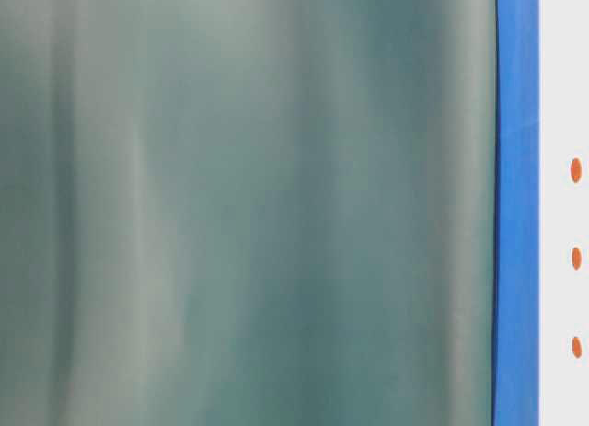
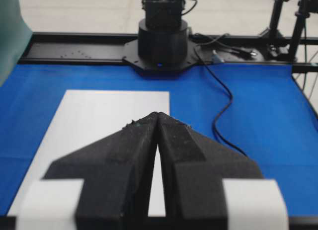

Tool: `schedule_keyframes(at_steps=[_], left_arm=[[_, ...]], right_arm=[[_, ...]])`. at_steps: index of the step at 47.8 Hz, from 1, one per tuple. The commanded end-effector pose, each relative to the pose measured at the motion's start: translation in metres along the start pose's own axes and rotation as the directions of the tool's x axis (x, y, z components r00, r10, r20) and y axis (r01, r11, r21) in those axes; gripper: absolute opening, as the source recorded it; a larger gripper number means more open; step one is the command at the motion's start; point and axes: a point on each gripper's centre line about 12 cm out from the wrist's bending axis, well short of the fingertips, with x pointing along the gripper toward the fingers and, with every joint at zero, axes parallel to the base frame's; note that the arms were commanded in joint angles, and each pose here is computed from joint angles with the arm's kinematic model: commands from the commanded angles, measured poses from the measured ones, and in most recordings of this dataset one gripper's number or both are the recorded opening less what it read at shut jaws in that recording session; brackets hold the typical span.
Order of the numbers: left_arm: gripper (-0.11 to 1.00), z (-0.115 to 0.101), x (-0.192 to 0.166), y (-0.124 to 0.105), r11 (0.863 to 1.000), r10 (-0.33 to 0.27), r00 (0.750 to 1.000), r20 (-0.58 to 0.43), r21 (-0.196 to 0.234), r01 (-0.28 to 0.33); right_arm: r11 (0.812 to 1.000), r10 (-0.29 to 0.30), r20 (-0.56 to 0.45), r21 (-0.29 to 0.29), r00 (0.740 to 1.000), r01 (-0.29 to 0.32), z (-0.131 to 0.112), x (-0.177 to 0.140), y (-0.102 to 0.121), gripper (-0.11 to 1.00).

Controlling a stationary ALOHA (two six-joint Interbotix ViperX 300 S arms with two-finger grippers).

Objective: Touch the tip of the soldering iron to the mark.
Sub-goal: 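Move the right gripper down toward the red-handled soldering iron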

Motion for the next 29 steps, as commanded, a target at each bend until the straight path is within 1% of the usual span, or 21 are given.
schedule_keyframes(at_steps=[1, 7, 10, 14, 20, 29], left_arm=[[0.02, 0.002, 0.003, -0.002, 1.0, -0.008, 1.0, 0.008, -0.013, 0.008], [0.02, 0.001, 0.003, -0.002, 1.0, -0.008, 1.0, 0.003, -0.014, 0.008], [0.02, 0.001, 0.003, -0.002, 1.0, -0.008, 1.0, 0.003, -0.014, 0.008], [0.02, 0.0, 0.003, -0.002, 1.0, -0.008, 1.0, 0.0, -0.014, 0.008], [0.02, 0.0, 0.003, -0.002, 1.0, -0.008, 1.0, -0.002, -0.014, 0.008], [0.02, -0.003, 0.002, -0.002, 1.0, -0.008, 1.0, -0.008, -0.014, 0.008]], right_arm=[[1.0, 0.021, 0.012, 0.014, 1.0, -0.021, 0.006, 0.003, 0.004, 0.0], [0.999, 0.043, -0.026, 0.017, 0.999, -0.042, 0.008, 0.007, 0.009, -0.06], [0.998, 0.059, -0.047, 0.031, 0.997, -0.058, 0.009, 0.01, 0.012, -0.06], [0.995, 0.074, -0.072, 0.066, 0.995, -0.069, 0.01, 0.015, 0.016, -0.06], [0.992, 0.08, -0.119, 0.11, 0.99, -0.067, 0.005, 0.027, 0.018, -0.06], [0.989, 0.095, -0.189, 0.131, 0.977, -0.071, -0.005, 0.051, 0.024, -0.05]])
